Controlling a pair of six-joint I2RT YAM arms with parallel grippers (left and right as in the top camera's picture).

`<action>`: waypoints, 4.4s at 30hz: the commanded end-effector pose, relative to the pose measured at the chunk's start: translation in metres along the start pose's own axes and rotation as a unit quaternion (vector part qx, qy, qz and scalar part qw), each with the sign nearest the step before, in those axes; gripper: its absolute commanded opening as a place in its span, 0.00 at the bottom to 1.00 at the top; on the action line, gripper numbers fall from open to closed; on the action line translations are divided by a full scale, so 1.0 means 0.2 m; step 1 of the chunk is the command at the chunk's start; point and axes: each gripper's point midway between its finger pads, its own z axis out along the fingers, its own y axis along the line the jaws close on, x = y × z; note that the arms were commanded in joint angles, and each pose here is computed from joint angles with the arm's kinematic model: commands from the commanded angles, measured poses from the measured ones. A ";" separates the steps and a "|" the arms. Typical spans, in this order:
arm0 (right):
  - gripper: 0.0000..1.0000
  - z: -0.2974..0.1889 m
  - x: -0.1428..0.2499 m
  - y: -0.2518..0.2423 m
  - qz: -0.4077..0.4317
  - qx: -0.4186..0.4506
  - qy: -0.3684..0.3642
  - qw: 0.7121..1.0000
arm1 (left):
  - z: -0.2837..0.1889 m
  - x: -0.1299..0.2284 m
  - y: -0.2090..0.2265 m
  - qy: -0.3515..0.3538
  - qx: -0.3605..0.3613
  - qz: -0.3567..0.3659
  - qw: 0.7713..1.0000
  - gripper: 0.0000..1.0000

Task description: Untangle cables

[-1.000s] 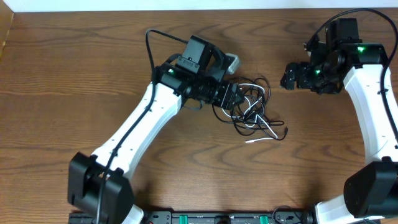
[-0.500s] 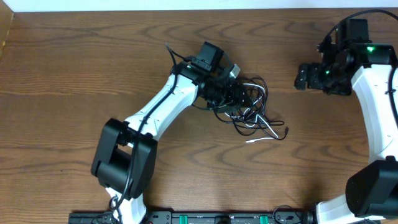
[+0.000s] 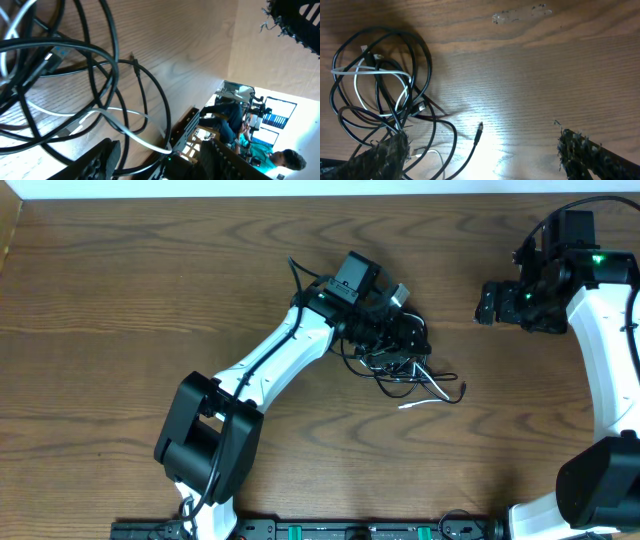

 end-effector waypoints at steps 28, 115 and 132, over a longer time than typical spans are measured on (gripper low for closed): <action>0.95 -0.04 -0.01 -0.01 0.004 0.003 -0.010 1.000 | 0.15 0.06 0.16 -0.016 -0.089 0.016 0.996 0.57; 0.96 -0.06 -0.03 0.34 -0.057 -0.134 -0.022 0.989 | -0.43 0.00 -0.28 -0.239 -0.165 0.230 0.929 0.07; 0.95 -0.05 -0.01 0.61 -0.123 -0.175 -0.033 0.976 | -1.49 -0.08 -0.82 -0.502 -0.136 0.284 0.805 0.07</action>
